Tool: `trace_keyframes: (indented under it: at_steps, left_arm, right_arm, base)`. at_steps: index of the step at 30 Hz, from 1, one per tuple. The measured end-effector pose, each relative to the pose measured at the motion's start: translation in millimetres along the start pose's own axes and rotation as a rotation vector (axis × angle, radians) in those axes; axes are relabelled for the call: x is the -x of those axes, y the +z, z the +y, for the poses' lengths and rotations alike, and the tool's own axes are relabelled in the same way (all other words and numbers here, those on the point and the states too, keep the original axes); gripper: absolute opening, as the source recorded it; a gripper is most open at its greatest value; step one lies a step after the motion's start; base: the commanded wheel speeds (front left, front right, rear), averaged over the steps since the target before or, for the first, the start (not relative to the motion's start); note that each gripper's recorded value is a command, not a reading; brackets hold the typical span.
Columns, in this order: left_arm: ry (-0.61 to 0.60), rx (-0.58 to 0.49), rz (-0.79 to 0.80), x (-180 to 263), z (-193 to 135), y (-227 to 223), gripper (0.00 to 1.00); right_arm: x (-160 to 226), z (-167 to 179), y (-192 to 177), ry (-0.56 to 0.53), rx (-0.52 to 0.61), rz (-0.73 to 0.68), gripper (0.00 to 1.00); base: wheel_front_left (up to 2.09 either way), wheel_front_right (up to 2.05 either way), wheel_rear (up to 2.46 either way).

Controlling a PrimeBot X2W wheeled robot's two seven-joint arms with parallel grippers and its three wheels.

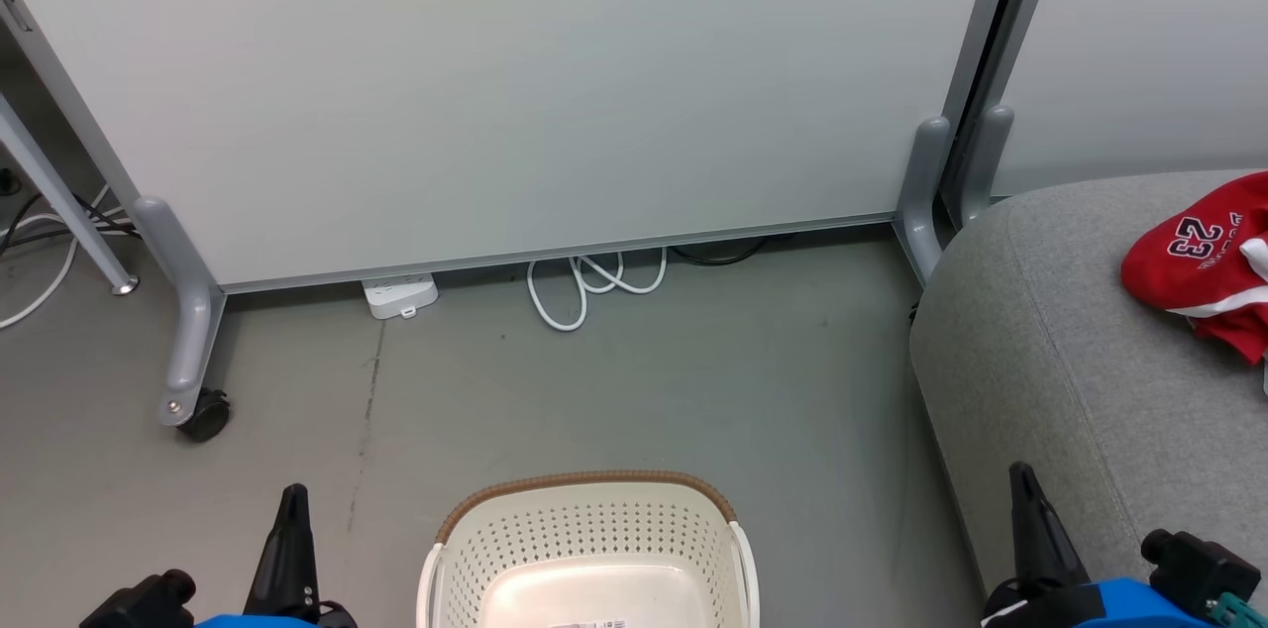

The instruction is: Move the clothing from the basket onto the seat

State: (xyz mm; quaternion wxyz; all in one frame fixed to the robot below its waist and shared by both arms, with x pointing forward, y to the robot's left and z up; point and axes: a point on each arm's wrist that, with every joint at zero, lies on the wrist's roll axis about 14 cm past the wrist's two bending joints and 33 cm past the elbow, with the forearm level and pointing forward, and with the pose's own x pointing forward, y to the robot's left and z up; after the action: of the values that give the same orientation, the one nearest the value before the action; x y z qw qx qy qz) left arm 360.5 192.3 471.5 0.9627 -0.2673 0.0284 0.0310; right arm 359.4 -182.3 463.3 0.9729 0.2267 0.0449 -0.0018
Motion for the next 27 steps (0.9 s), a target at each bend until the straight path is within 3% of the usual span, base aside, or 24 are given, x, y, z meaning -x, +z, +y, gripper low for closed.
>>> trace_keyframes:
  at_steps: [27]
  left_arm:
    - [0.022,0.367,0.008,-8,2,8,0.00]
  right_arm:
    - [-10,-5,14,-0.034,-0.395,-0.018,0.00]
  base:
    - [0.00,0.00,0.00]
